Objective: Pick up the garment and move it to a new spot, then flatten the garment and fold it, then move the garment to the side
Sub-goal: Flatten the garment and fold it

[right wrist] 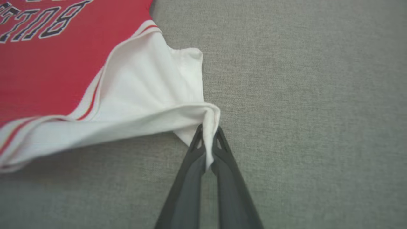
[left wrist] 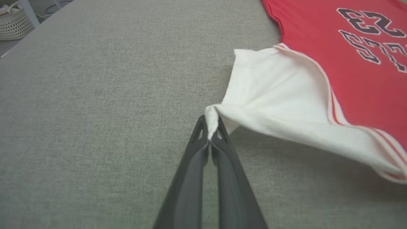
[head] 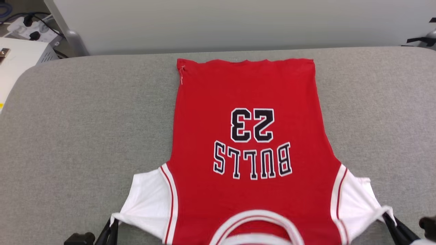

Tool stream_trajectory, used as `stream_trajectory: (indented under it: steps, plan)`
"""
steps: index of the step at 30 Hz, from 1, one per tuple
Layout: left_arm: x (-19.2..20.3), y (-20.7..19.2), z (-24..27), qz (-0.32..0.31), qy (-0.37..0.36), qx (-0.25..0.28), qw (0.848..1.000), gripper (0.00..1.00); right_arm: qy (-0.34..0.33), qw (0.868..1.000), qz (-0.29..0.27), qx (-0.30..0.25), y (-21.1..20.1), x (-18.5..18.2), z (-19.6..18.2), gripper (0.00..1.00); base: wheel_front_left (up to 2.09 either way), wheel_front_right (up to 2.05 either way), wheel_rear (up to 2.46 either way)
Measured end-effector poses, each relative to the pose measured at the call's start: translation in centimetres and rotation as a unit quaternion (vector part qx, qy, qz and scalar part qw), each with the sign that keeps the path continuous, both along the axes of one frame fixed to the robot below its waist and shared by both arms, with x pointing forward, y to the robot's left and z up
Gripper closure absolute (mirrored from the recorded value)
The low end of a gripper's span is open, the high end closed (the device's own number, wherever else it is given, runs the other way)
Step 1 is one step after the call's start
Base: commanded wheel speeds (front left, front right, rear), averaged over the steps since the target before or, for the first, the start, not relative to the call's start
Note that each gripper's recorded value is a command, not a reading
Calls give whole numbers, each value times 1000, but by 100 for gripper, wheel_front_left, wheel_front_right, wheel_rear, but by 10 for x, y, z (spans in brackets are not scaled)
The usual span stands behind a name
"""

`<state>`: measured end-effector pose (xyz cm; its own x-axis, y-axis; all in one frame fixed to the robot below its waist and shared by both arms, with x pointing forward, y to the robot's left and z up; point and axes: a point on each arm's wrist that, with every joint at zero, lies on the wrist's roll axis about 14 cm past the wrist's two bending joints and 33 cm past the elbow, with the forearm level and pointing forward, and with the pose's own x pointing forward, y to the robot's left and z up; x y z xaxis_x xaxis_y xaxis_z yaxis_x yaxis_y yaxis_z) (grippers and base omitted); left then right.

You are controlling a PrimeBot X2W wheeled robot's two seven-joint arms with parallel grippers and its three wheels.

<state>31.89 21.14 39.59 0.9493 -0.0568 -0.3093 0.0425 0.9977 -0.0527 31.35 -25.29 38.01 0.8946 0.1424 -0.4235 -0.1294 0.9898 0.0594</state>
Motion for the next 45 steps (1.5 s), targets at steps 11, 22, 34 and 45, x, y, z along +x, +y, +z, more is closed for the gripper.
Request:
stream_trajectory:
  steps: [11,22,34,45]
  plan:
    - [-12,-2,-1,8,0,-5,1000,100,-12,999,-31,3,-5,-12,2,16,0,0,0]
    - [9,-21,30,-10,-59,-7,998,100,-175,983,-40,-31,-32,60,99,0,0,0,0]
    - [50,-41,65,-20,-125,-10,992,100,-263,963,55,-36,16,195,243,0,0,0,0]
    - [81,-45,57,-6,-125,-17,992,100,0,993,103,-53,52,298,177,0,0,0,0]
